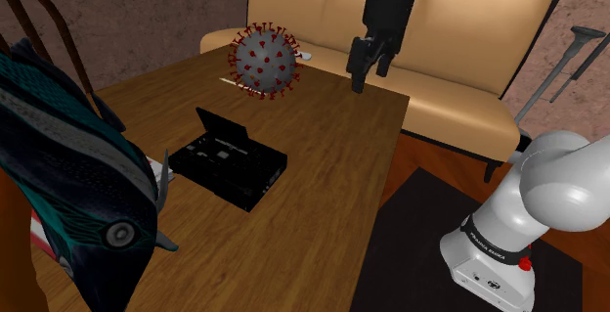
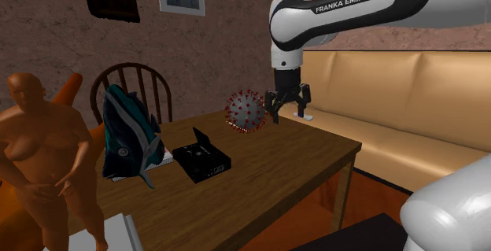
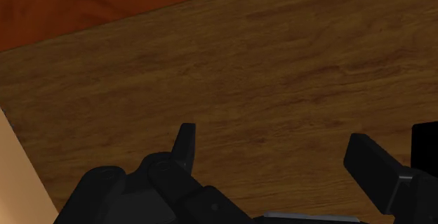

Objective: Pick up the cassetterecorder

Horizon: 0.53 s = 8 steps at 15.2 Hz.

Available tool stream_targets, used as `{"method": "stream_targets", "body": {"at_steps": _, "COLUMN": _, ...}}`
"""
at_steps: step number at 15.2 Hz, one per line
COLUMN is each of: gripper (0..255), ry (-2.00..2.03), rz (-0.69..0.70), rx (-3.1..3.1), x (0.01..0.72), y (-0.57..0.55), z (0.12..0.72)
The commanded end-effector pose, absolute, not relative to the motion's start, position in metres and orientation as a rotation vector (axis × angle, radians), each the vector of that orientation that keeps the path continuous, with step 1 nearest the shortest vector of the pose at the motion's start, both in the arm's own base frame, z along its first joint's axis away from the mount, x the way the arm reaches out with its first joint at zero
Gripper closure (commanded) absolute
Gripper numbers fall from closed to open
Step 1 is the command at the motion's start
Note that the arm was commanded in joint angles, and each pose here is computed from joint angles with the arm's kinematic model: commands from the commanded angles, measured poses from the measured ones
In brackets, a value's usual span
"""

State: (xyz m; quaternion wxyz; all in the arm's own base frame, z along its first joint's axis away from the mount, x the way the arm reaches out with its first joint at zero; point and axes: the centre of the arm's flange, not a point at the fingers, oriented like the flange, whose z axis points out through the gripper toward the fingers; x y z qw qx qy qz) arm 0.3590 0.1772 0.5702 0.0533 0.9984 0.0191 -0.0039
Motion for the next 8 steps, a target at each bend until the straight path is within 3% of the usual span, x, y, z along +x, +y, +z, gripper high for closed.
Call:
{"method": "stream_targets", "body": {"at_steps": 1, "gripper": 0, "ry": 0.095, "rz": -0.009, "rx": 3.022, "x": 0.372, "y": 0.203, "z": 0.565}}
{"method": "stream_targets", "body": {"at_steps": 8, "gripper": 0, "ry": 0.217, "rz": 0.0, "rx": 2.971, "x": 0.401, "y": 0.296, "z": 0.551}}
